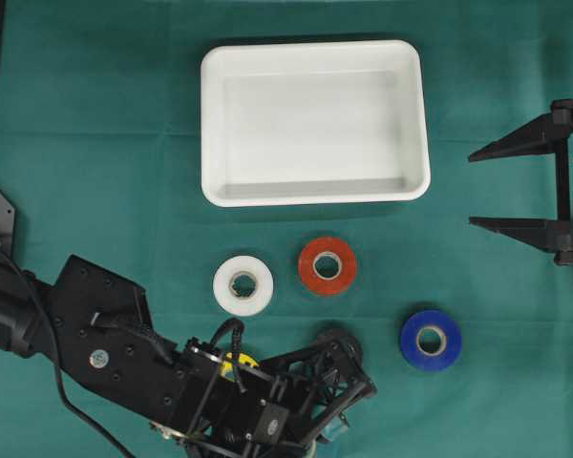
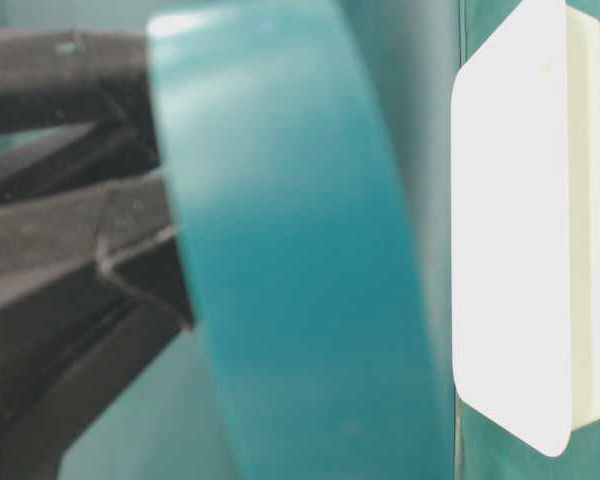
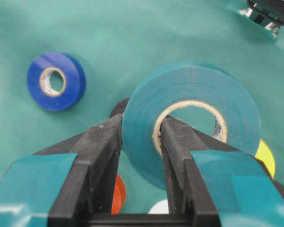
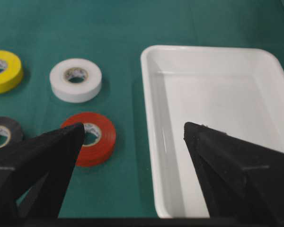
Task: Pick up the tape from a random location and place it into the white case.
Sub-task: 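Close the left gripper on the teal roll's rim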
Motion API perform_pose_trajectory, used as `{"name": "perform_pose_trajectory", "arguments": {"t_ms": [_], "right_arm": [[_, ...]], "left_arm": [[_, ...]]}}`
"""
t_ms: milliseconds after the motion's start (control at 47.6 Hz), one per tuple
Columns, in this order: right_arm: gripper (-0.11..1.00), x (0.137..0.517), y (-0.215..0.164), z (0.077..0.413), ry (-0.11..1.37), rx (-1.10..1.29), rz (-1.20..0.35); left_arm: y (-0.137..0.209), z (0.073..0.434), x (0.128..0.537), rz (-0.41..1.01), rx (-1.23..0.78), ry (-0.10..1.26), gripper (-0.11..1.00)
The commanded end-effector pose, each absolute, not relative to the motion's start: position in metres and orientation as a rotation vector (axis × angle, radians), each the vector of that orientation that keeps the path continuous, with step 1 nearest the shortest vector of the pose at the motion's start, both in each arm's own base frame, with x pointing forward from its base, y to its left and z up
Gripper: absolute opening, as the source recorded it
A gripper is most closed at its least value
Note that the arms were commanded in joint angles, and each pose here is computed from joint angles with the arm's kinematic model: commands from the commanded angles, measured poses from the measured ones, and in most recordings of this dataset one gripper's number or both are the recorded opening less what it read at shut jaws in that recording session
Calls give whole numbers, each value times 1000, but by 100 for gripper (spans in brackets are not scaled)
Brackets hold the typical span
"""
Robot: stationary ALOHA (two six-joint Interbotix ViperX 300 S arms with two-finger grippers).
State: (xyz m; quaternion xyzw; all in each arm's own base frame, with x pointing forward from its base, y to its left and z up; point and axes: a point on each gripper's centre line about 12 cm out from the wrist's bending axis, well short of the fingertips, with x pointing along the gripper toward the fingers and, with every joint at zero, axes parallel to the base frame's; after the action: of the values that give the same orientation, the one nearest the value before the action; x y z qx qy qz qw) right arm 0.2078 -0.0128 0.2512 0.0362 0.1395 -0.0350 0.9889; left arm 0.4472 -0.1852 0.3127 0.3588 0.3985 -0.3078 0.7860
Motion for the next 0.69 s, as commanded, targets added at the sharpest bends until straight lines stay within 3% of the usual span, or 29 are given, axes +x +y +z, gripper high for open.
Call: {"name": "perform_pose_trajectory", "arguments": {"t_ms": [0,672], "right_arm": [[92,211,-13,261,254,73,-68],[92,211,-13,261,256,75,-68]], "left_arm": [[-182,343,441,-646,769,792,21],[-182,342,441,-645,768,795,21]]}}
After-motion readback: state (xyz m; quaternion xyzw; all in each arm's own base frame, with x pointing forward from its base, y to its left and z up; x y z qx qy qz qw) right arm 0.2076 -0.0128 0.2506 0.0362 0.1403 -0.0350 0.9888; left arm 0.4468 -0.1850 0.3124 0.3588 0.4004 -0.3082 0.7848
